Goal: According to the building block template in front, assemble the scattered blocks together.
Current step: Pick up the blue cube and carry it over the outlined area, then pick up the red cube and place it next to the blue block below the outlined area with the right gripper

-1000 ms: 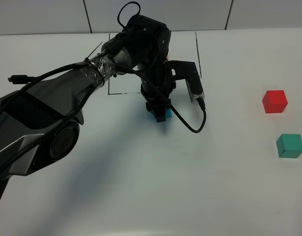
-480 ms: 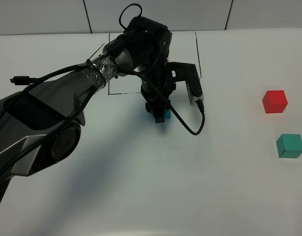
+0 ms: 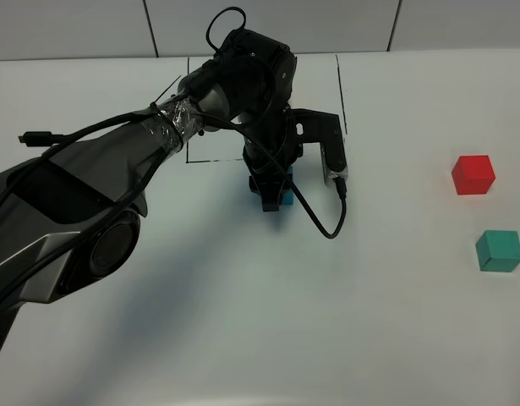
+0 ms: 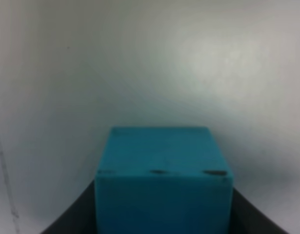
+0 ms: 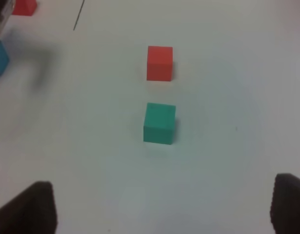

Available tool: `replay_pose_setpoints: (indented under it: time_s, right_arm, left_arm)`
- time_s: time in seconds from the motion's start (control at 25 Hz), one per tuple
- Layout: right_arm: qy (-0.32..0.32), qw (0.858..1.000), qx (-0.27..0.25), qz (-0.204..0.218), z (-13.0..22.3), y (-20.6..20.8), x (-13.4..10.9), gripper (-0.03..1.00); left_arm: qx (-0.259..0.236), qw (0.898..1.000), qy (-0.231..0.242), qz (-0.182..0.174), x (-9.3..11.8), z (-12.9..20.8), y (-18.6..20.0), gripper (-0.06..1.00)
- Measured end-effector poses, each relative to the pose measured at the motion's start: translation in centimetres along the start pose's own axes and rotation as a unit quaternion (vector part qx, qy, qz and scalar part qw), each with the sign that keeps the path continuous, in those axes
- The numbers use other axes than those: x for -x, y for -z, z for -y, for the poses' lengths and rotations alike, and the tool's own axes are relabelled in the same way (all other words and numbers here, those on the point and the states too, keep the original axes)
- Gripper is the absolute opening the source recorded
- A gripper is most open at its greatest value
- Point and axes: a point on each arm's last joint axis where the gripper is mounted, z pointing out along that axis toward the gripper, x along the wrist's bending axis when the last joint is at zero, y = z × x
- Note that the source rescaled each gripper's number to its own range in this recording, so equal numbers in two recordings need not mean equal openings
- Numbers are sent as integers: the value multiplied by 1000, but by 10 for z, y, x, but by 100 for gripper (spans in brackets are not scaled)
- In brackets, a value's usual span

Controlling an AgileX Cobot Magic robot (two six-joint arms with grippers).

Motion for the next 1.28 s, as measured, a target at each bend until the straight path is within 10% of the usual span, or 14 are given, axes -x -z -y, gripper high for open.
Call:
replay_pose_setpoints:
  time_s: [0.64, 1.0, 1.28]
  right_arm:
    - [0, 1000, 0, 0, 0, 0, 0, 82]
    - [0, 1000, 0, 0, 0, 0, 0, 82]
    - [0, 1000, 0, 0, 0, 0, 0, 82]
  left_arm:
    - [5, 1000, 0, 3, 1, -1, 0, 2]
    - [7, 1000, 7, 4, 1, -1, 2, 77]
    - [56, 995, 78, -23, 2, -2, 56, 91]
